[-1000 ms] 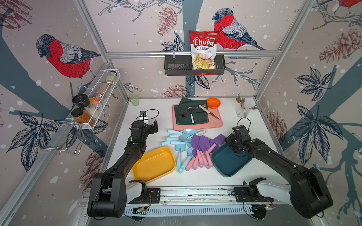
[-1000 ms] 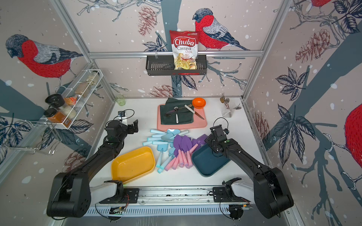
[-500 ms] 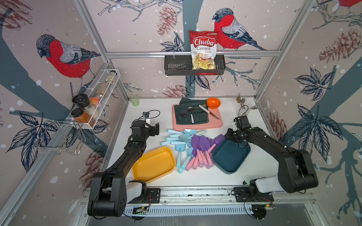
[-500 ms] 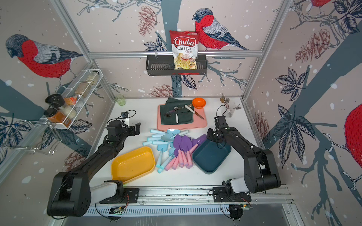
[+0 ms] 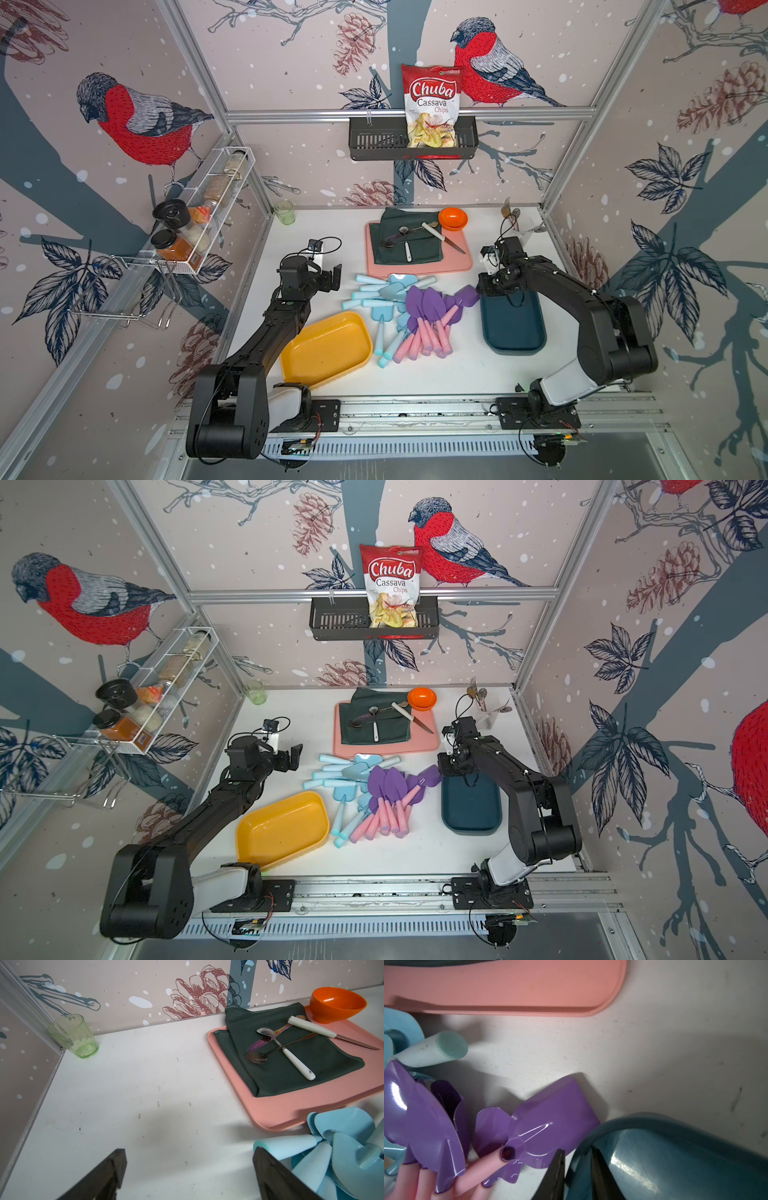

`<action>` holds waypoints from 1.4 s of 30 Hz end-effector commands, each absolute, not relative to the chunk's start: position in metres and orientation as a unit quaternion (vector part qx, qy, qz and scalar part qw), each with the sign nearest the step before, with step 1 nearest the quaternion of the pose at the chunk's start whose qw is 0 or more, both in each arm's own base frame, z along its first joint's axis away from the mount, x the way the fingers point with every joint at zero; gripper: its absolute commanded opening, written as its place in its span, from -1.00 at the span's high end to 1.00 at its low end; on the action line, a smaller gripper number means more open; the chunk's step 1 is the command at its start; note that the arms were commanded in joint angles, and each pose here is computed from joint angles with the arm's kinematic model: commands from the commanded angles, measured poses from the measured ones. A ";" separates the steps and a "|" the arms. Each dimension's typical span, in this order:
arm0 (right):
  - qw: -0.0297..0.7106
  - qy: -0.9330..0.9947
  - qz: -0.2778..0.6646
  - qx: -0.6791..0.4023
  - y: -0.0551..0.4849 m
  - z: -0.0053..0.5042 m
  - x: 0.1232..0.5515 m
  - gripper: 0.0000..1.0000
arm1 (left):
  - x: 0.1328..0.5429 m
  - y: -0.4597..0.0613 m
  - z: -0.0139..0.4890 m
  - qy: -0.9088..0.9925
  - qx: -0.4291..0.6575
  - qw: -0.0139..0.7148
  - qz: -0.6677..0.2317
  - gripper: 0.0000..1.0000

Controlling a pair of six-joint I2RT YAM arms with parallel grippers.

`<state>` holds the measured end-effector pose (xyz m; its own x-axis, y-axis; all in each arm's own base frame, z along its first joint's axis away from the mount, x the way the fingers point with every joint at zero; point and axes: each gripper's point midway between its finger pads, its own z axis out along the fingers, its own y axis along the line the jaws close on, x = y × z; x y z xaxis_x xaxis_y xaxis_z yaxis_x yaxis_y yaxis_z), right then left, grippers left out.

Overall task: Sort the small shovels by color and place them into the storage box
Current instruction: Adjust the storage box at the center of the board.

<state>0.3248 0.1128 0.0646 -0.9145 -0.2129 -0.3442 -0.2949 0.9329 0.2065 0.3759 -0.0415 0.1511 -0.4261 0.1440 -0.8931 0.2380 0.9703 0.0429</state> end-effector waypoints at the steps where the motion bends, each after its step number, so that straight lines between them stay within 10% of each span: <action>1: 0.157 0.965 0.121 -0.171 0.109 0.066 0.324 0.49 | 0.373 -0.051 0.148 0.842 0.142 0.517 -0.061 -0.97; 16: 0.178 0.975 0.107 -0.073 0.094 0.092 0.315 -0.03 | 0.371 -0.072 0.168 0.832 0.149 0.523 -0.108 -0.96; 42: 0.175 0.981 0.081 0.019 0.116 0.113 0.302 0.05 | 0.365 -0.084 0.170 0.832 0.135 0.517 -0.149 -0.96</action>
<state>0.2973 0.1250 0.0966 -0.9525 -0.0074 -0.3045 -0.0726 0.9764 0.2033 0.3689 -0.0776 0.1682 -0.4225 0.0862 -0.9022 0.3528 0.9326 -0.0761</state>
